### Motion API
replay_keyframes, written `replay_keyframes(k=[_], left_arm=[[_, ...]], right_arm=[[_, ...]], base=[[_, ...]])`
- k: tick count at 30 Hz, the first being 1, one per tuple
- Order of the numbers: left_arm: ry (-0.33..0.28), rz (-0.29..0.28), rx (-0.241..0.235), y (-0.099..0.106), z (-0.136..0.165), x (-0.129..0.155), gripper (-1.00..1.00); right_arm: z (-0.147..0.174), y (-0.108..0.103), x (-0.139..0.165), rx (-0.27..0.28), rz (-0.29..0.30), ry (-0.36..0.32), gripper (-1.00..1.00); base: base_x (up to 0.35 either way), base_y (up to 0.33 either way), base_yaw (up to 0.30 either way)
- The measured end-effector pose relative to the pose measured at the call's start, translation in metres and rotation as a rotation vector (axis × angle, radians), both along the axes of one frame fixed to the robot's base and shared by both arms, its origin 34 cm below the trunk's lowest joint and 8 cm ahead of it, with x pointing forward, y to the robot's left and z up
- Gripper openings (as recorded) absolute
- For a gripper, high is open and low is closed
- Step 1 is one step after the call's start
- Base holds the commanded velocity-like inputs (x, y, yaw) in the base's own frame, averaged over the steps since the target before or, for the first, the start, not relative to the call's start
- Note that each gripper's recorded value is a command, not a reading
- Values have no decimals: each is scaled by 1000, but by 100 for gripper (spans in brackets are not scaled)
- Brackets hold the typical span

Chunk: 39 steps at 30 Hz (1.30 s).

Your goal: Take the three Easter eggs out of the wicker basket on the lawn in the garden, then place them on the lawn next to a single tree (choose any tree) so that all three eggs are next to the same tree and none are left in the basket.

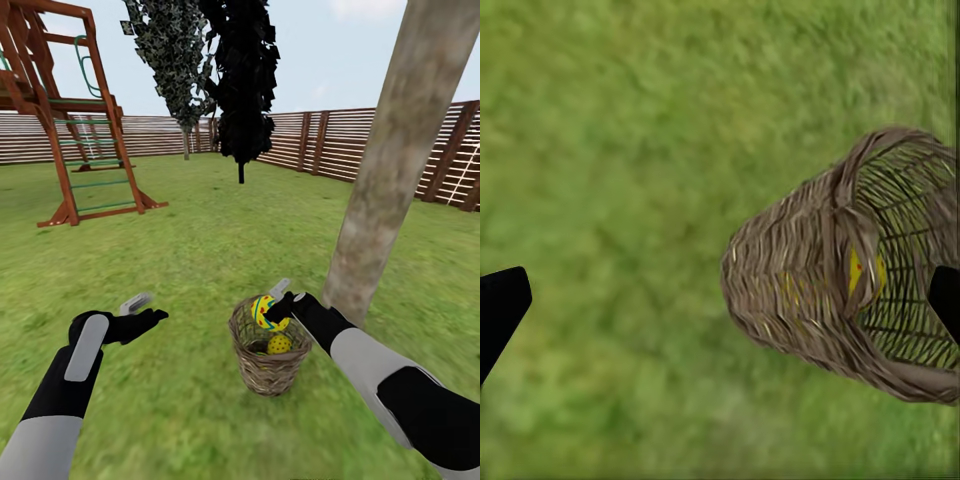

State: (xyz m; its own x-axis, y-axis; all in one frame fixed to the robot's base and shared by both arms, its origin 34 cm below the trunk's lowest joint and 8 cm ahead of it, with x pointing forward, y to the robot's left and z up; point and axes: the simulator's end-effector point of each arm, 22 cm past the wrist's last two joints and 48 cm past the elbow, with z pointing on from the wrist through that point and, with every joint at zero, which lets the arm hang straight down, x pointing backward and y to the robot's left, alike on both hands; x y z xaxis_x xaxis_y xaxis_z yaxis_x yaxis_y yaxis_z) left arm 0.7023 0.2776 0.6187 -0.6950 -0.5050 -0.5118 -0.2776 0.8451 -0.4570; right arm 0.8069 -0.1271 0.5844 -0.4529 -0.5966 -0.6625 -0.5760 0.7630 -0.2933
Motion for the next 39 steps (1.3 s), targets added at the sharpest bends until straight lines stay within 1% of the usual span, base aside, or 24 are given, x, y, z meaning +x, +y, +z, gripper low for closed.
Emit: replay_keyframes(k=[18,21,23,25,26,28,33,37,38,39], left_arm=[[-15,4,0,2,9,0,100],[-18,3,0,2,11,0,100],[-21,2,1,1,13,0,100],[-28,2,3,2,16,0,100],[-30,2,4,2,17,0,100],[-32,3,4,2,18,0,100],[-34,4,4,3,19,0,100],[-33,4,4,3,18,0,100],[-32,4,3,3,18,0,100],[-31,4,3,3,18,0,100]], right_arm=[[8,-4,0,-4,-6,-9,-100],[9,-14,-1,-18,-29,8,-100],[12,-24,2,-18,-48,7,-100],[11,-33,-1,-14,-86,38,-100],[14,-34,-1,-11,-99,47,-100],[23,-39,2,-11,-113,42,-100],[28,-44,0,-19,-138,62,-100],[30,-66,3,-28,-166,61,-100],[31,-72,4,-20,-180,61,-100],[34,-84,6,5,-211,60,-100]], base=[[0,275,-260],[0,200,-272],[0,26,-270],[0,4,-264],[0,1,-256],[0,0,-221],[0,0,-119],[0,0,-4],[0,0,0],[0,0,0]])
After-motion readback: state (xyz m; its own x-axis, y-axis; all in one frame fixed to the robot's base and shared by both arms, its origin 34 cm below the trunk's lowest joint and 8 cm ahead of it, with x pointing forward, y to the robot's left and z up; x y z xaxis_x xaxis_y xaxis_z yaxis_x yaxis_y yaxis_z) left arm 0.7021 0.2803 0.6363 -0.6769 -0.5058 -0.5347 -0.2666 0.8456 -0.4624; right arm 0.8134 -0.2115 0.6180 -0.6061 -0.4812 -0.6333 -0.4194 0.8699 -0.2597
